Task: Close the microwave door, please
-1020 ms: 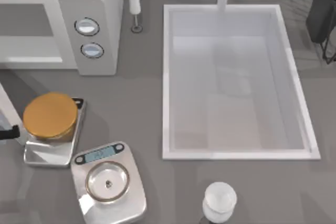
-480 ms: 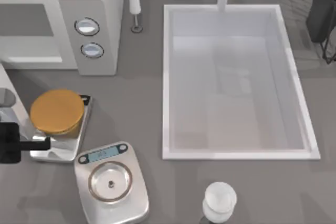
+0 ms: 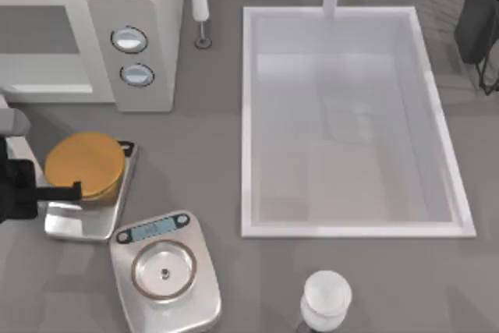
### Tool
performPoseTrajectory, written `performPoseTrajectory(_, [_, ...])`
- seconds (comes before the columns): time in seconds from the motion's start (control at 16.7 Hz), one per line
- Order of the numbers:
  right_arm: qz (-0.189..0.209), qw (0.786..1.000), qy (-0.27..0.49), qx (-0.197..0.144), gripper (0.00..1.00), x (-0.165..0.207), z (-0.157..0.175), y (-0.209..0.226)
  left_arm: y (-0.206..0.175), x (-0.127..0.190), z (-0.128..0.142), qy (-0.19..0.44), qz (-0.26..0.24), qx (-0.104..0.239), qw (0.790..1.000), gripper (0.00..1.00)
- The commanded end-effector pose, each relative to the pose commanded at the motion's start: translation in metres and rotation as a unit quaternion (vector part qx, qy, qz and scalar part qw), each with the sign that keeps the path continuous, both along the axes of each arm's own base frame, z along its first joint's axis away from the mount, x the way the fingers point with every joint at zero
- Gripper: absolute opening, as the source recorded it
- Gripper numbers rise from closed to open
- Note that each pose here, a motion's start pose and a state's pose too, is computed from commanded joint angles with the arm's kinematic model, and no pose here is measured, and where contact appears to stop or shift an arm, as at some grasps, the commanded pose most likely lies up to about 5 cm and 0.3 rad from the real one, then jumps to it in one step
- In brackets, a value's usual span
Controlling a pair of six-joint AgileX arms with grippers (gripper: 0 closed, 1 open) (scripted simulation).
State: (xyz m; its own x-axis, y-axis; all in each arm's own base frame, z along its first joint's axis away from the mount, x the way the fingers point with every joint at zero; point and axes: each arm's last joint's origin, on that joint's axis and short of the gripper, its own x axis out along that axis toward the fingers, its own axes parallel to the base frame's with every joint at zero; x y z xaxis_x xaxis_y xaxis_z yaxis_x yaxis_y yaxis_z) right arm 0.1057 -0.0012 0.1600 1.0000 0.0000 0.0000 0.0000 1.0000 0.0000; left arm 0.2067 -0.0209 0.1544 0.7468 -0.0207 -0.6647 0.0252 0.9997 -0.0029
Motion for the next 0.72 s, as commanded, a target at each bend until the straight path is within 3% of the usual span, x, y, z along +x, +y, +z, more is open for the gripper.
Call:
performPoseTrajectory(0.48, [0.0, 1.0, 0.0, 0.0, 1.0, 0.0, 0.0, 0.0, 0.0, 0.069, -0.012, 0.017, 0.001, 0.0, 1.0, 0.0])
performPoseTrajectory(0.72, [0.0, 1.0, 0.0, 0.0, 1.0, 0.0, 0.0, 0.0, 0.004, 0.081, -0.018, 0.027, 0.003, -0.003, 1.0, 0.0])
